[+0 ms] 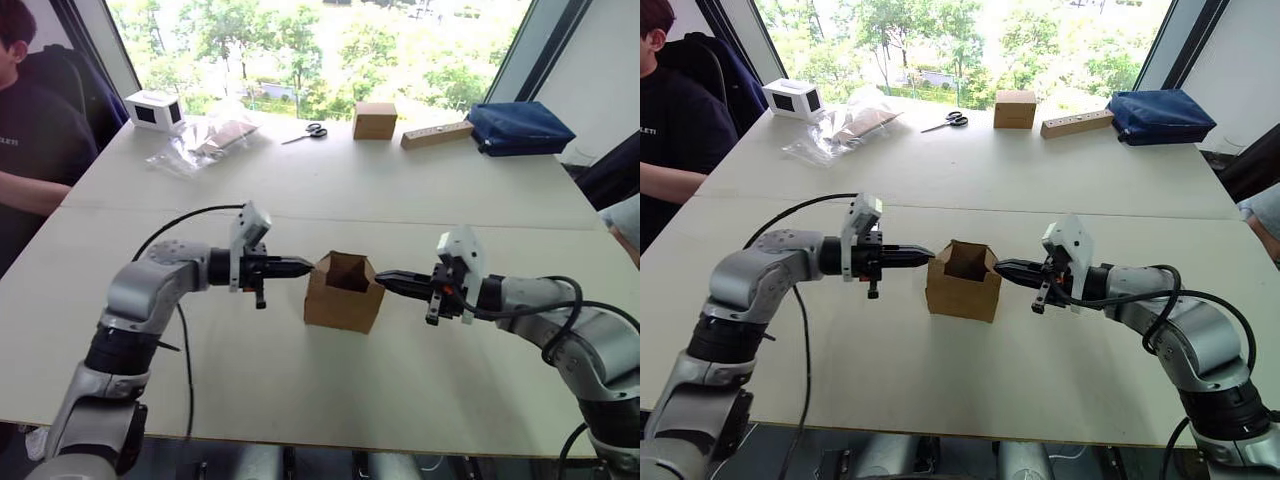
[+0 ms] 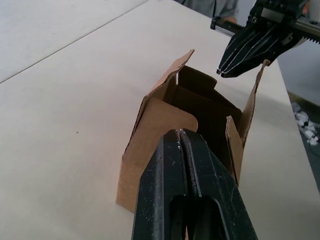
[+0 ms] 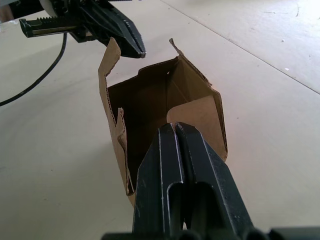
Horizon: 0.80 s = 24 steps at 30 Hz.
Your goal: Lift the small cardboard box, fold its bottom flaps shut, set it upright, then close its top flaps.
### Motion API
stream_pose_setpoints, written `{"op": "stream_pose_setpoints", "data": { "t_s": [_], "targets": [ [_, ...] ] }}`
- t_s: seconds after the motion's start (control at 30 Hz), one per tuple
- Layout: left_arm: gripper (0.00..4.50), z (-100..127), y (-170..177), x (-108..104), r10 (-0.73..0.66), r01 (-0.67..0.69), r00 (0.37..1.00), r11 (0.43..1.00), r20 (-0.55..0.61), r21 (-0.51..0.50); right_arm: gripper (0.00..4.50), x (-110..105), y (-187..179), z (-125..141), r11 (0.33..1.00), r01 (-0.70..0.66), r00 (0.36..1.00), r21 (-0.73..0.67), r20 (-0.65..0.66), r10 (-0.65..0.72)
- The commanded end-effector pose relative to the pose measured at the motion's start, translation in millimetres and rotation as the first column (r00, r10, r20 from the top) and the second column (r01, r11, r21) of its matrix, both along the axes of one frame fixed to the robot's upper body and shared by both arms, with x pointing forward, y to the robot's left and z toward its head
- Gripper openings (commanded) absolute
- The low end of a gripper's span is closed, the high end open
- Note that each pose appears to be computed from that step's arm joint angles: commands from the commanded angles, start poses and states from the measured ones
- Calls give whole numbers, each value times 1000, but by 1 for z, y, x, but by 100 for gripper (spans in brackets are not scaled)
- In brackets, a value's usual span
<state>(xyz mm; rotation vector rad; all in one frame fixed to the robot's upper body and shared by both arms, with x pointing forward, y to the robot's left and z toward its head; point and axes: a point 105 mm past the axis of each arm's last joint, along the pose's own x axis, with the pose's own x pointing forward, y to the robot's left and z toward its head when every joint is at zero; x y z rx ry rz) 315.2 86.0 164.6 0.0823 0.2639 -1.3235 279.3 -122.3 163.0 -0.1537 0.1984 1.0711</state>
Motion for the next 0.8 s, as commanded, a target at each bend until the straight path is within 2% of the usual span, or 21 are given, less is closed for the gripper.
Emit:
{"op": "stream_pose_setpoints", "data": {
  "t_s": [0.03,0.37,0.67,0.8],
  "targets": [
    [2,2,-5,5,-31,30,999,999,43,36,0,4,6,7,1000,-23,999,-12,45,23],
    [2,-20,-14,16,-41,27,996,981,74,192,0,16,10,-6,992,-63,997,-108,39,67],
    [2,-24,-18,13,-70,51,994,977,86,209,0,18,9,-18,972,-90,995,-218,29,98],
    [2,-26,-18,11,-77,59,994,976,82,210,0,20,7,-20,971,-83,995,-223,29,92]
  ]
}}
